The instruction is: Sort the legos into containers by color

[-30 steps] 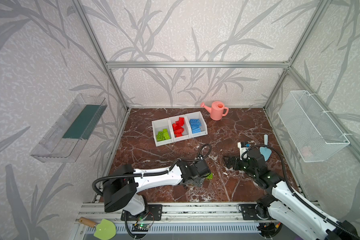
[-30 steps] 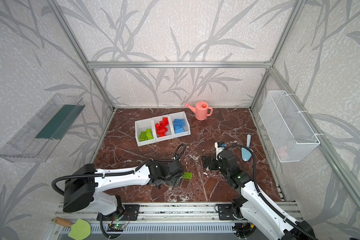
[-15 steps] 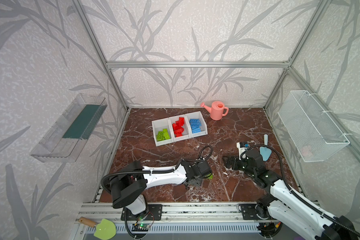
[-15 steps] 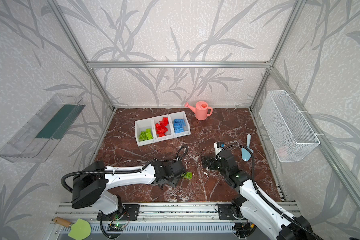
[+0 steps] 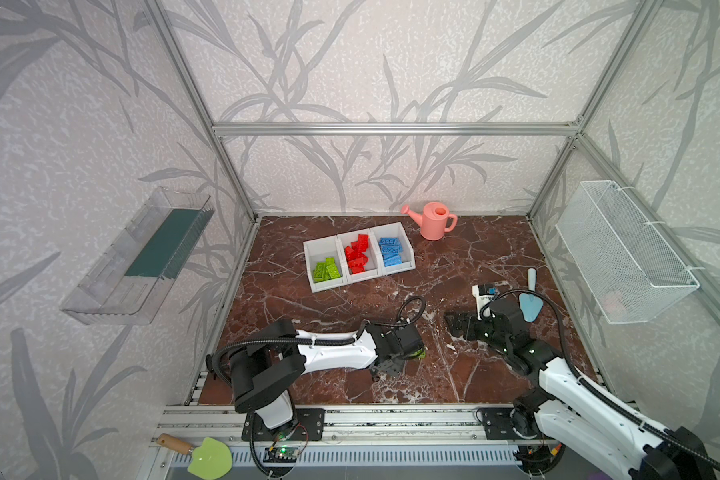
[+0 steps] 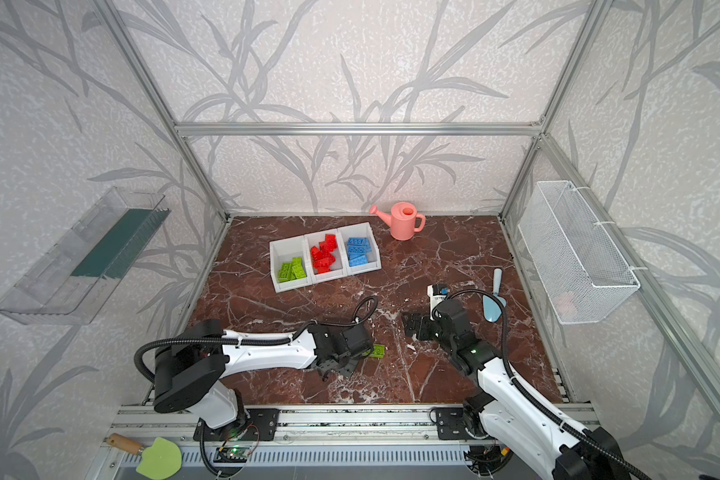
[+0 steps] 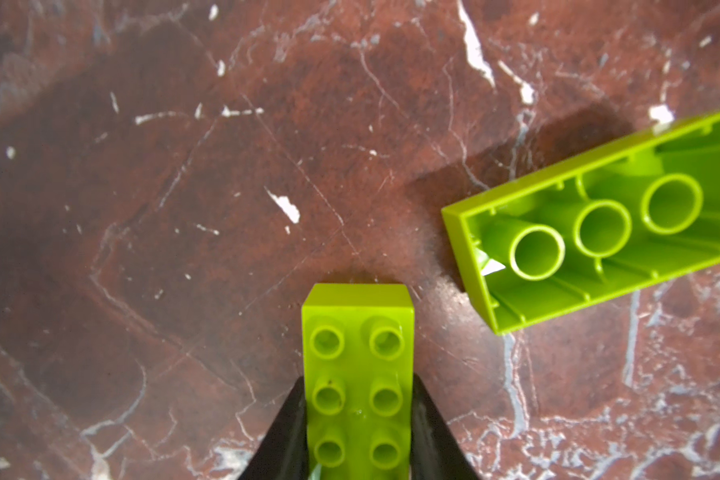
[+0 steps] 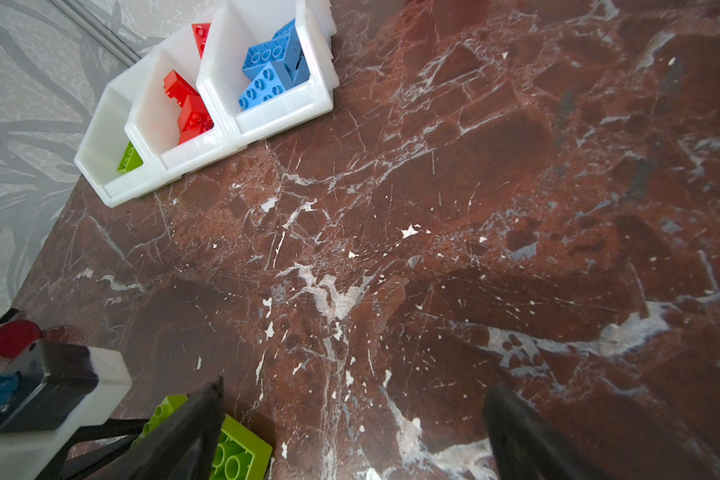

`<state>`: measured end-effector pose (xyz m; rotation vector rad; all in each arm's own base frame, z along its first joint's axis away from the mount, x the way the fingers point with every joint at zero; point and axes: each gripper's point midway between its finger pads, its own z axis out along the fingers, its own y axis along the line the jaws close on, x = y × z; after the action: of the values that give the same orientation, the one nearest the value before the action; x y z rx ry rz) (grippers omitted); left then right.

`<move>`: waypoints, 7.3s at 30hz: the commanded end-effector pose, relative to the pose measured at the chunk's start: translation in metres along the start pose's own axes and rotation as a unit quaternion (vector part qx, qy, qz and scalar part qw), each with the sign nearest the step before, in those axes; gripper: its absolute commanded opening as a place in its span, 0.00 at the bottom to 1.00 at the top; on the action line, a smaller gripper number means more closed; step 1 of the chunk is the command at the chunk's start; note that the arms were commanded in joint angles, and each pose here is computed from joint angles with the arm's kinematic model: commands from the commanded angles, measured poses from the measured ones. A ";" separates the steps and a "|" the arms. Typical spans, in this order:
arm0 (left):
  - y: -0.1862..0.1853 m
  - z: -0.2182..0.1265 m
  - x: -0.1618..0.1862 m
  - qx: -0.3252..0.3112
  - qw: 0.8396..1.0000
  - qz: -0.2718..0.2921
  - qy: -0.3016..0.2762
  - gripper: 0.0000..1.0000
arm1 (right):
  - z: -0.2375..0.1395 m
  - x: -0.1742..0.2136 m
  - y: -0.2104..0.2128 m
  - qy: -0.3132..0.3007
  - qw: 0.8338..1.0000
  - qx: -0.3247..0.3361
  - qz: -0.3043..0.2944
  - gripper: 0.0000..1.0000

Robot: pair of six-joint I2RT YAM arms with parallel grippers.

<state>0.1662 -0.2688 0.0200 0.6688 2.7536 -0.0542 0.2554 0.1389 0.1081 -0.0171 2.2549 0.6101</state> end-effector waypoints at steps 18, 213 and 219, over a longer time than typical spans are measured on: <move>0.117 -0.093 -0.103 0.009 0.976 -0.185 -0.118 0.23 | 0.022 0.022 0.014 0.041 0.997 -0.057 0.010 0.98; 0.260 -0.239 -0.025 -0.084 0.855 -0.346 -0.377 0.99 | 0.260 -0.104 0.341 0.106 0.948 -0.234 -0.185 0.73; 0.281 -0.237 -0.012 -0.150 0.835 -0.365 -0.384 0.99 | 0.208 -0.137 0.333 0.077 0.950 -0.208 -0.219 0.91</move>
<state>0.2362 -0.0165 0.2605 -0.3851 2.0334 -0.1446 0.4298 0.5180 0.1391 -0.7809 2.2774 0.8725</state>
